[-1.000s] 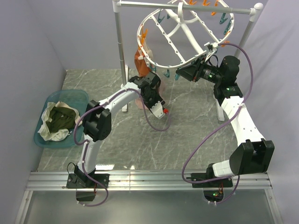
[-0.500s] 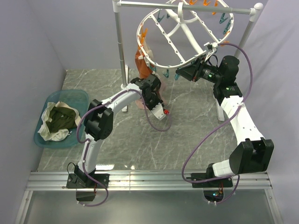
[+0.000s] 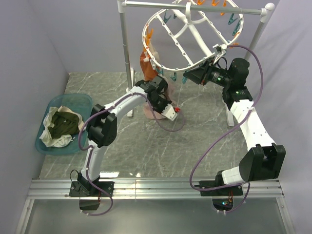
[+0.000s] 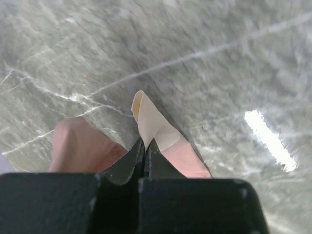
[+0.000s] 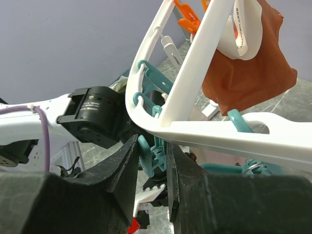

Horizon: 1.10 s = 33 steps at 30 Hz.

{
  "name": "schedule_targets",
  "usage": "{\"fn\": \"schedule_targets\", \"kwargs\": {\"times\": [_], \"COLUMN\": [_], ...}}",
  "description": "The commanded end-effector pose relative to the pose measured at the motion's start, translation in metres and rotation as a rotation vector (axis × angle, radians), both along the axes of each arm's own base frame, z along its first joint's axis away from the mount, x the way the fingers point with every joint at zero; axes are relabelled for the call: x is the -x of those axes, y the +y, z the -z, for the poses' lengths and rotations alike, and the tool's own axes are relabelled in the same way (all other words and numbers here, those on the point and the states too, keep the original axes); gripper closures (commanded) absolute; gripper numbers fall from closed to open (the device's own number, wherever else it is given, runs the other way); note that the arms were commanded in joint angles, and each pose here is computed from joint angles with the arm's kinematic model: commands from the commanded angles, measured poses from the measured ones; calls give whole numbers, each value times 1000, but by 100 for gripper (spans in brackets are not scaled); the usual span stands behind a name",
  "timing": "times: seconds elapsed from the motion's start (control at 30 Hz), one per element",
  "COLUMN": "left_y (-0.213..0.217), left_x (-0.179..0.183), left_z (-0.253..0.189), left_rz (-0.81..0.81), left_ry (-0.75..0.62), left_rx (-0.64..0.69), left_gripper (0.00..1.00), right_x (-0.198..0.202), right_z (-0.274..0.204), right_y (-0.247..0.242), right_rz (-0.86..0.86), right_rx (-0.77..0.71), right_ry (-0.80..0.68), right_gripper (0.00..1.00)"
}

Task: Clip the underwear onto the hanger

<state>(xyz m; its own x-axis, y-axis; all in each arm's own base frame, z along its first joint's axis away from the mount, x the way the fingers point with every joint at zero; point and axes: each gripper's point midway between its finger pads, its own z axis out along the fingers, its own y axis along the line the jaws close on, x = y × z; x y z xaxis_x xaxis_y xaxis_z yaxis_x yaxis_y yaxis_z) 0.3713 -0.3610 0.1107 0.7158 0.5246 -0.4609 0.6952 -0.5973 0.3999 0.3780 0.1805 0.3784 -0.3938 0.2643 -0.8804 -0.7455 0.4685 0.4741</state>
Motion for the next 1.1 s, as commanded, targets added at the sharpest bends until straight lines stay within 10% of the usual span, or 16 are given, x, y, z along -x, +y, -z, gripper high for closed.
{"fn": "schedule_targets", "kwargs": {"times": [0.0, 0.53, 1.07], "left_y": [-8, -11, -15], "left_x": [11, -1, -12], "left_z": [-68, -192, -222], "left_rz": [-73, -338, -354], "left_ry": [21, -131, -538], "left_rx": [172, 604, 709], "left_gripper": [100, 100, 99], "right_x": [-5, -12, -18], "right_z": [-11, -5, 6], "right_y": [1, 0, 0], "right_rz": [8, 19, 16], "right_rx": [-10, -9, 23], "right_ry": [-18, 25, 57], "right_gripper": [100, 100, 100]}}
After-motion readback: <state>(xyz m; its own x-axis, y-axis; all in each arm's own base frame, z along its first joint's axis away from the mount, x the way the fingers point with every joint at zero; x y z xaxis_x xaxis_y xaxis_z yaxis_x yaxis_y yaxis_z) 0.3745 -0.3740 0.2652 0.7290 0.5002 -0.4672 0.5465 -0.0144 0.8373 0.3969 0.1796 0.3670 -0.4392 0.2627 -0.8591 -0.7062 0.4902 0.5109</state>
